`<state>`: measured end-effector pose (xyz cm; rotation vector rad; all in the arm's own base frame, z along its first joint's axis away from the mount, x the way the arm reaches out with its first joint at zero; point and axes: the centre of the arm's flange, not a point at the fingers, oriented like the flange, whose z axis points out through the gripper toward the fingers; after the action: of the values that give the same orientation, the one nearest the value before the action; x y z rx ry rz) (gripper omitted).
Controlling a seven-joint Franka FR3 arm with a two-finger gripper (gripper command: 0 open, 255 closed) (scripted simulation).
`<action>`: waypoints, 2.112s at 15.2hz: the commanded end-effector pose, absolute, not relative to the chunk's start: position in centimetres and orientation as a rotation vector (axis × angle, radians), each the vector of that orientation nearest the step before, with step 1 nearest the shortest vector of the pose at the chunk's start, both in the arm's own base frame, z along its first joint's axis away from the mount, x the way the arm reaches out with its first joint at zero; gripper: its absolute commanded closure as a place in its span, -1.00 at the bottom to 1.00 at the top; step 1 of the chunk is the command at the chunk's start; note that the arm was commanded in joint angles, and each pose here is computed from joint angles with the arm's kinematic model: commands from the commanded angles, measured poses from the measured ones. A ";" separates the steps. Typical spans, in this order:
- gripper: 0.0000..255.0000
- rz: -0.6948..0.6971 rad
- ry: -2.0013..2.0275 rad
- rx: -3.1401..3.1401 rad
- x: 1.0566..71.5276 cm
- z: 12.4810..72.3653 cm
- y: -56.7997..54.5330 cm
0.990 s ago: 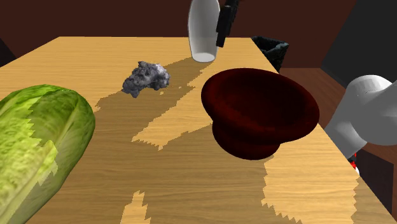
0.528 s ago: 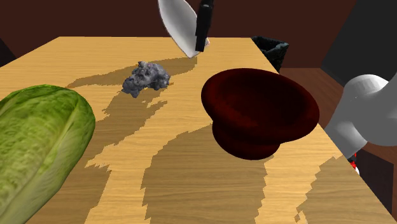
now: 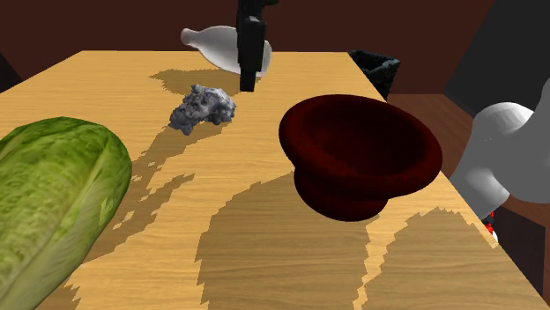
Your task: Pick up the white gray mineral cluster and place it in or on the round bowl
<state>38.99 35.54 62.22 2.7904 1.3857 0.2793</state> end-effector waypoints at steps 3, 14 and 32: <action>-1.00 0.289 1.477 2.745 38.0 61.9 38.3; -1.00 0.289 1.477 2.744 38.6 58.5 38.5; -1.00 1.067 1.971 2.339 37.8 54.8 29.9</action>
<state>37.75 31.63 55.46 2.4790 1.9059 0.8840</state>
